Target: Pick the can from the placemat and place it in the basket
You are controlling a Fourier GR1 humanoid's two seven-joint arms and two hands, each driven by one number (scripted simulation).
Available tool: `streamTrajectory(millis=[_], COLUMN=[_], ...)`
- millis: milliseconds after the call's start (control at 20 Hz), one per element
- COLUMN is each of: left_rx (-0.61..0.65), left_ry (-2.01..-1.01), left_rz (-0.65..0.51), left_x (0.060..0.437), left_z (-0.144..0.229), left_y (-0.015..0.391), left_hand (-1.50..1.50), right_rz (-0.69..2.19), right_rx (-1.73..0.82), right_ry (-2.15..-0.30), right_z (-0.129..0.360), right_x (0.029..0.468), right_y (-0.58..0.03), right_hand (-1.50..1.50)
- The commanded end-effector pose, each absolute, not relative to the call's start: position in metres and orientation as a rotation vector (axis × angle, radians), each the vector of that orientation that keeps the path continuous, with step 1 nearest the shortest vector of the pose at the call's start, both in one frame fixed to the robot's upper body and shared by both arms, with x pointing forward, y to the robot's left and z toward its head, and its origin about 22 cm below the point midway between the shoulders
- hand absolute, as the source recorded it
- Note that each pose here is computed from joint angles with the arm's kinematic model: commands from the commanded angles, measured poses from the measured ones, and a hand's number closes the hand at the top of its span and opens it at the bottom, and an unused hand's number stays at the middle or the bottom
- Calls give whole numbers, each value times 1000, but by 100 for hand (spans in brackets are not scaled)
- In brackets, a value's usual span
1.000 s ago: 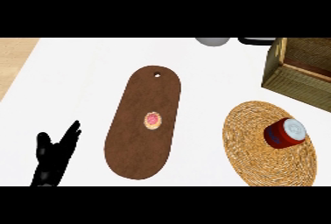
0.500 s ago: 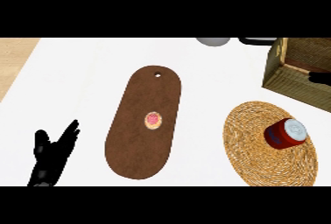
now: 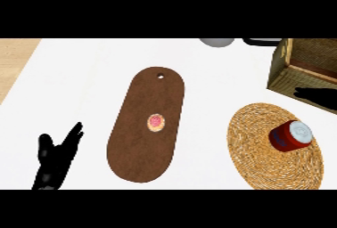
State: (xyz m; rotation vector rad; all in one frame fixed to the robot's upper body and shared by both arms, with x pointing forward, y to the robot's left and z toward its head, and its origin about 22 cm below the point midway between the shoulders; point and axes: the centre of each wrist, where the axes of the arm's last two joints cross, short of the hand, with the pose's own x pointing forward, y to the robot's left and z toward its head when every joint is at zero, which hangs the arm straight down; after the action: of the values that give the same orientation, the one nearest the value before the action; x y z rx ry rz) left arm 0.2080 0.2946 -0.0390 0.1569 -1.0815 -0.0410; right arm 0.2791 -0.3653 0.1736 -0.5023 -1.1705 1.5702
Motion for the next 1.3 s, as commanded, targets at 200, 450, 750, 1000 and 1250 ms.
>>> streamTrajectory(millis=[200, 450, 750, 1000, 1250], left_rx=[150, 156, 172, 149, 137], left_ry=[-1010, -1004, -1015, -1009, -1019], left_rz=[-38, -30, -41, -17, -38], left_x=[193, 196, 206, 196, 203], left_z=[-53, -50, -59, -58, -58], left_y=[295, 283, 299, 286, 301], left_hand=[0, 0, 0, 0, 0], right_rz=[1572, 1562, 1549, 1564, 1628], right_rx=[-501, -508, -496, -511, -529], right_ry=[-1169, -1163, -1192, -1192, -1076], right_z=[147, 128, 104, 94, 73], right_x=[285, 277, 295, 284, 308], right_y=[-375, -378, -372, -360, -358], right_hand=[-150, -150, -150, -150, -150])
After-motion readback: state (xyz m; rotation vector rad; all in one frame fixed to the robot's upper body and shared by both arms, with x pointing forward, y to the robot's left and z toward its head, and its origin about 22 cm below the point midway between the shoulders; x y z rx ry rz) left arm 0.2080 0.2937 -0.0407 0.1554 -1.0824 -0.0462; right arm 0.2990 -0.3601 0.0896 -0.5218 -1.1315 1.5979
